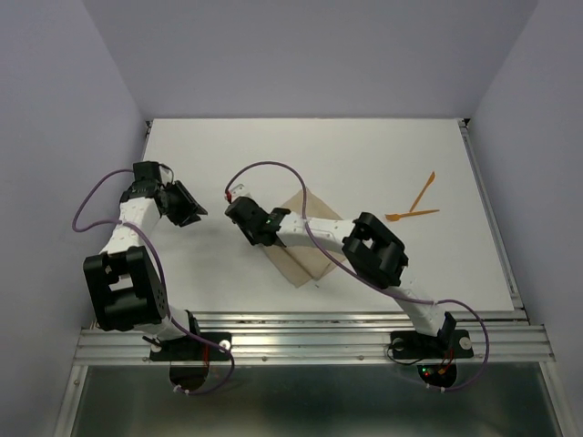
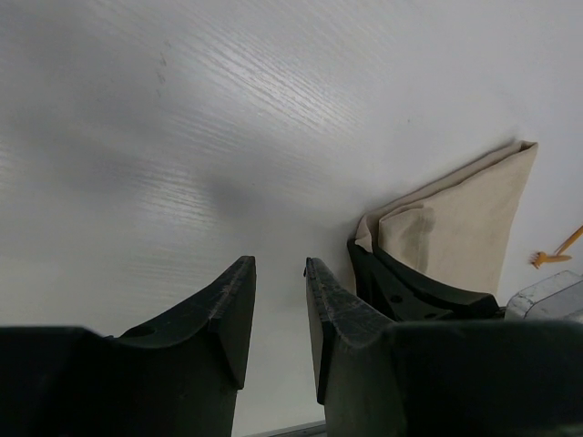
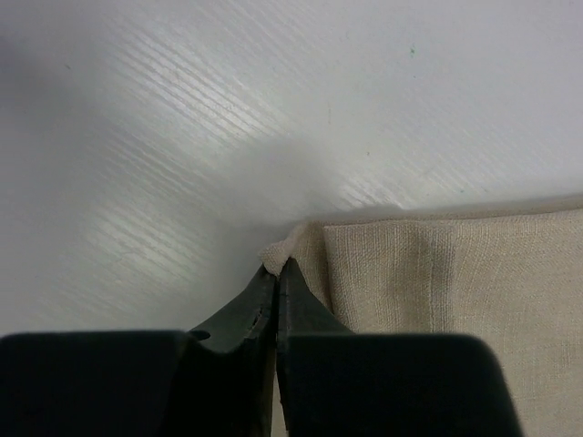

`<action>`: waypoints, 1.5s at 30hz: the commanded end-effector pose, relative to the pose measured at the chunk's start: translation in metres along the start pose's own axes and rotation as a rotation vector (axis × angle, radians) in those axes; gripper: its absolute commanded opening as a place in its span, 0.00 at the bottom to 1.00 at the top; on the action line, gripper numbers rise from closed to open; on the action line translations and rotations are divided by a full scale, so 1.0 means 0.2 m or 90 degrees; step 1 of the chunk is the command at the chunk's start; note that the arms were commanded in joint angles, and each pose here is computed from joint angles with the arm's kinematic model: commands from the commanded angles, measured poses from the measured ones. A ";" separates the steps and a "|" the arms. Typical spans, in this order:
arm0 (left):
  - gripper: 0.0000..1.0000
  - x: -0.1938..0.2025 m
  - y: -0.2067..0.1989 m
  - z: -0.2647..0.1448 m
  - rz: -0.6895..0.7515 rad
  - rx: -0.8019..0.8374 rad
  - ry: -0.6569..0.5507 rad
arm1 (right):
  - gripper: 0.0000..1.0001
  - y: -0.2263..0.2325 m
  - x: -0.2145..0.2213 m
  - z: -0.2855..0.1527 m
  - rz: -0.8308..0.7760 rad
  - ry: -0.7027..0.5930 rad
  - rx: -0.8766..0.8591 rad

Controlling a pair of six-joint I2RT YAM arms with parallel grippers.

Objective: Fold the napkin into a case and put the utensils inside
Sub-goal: Fold the lower triangle-folded napkin at the center of the board.

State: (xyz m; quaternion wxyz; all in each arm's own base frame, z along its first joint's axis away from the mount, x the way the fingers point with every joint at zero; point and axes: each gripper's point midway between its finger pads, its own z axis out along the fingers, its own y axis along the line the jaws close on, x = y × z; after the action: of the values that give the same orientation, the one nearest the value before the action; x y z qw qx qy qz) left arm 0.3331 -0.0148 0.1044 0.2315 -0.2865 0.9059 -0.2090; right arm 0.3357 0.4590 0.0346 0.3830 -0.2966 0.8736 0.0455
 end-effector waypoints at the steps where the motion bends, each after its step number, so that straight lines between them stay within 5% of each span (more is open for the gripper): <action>1: 0.40 -0.01 -0.04 -0.05 0.024 0.027 -0.017 | 0.01 0.09 -0.21 -0.10 0.047 -0.049 -0.095; 13: 0.40 0.05 -0.06 -0.04 0.032 0.053 0.002 | 0.01 0.14 -0.23 -0.23 0.155 0.020 -0.303; 20: 0.62 0.16 -0.15 0.01 0.048 0.096 0.040 | 0.02 0.10 -0.19 -0.22 0.158 0.037 -0.309; 23: 0.62 0.17 -0.15 0.02 0.047 0.094 0.046 | 0.32 0.06 -0.19 -0.22 0.140 0.040 -0.281; 26: 0.62 0.16 -0.15 0.03 0.045 0.086 0.046 | 0.48 0.00 -0.26 -0.32 0.124 0.003 -0.264; 37: 0.57 0.25 -0.10 0.11 0.016 0.088 0.081 | 0.62 -0.27 -0.29 -0.20 0.188 0.002 -0.221; 45: 0.57 0.26 -0.09 0.12 0.022 0.086 0.085 | 0.69 -0.20 -0.20 -0.09 0.207 0.050 -0.281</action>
State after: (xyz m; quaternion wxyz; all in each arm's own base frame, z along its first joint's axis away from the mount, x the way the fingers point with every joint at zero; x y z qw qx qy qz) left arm 0.3159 -0.0628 0.0776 0.1892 -0.2500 0.9087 -0.2755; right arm 0.3767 0.4162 0.0738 0.2749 -0.2148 0.9058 0.2406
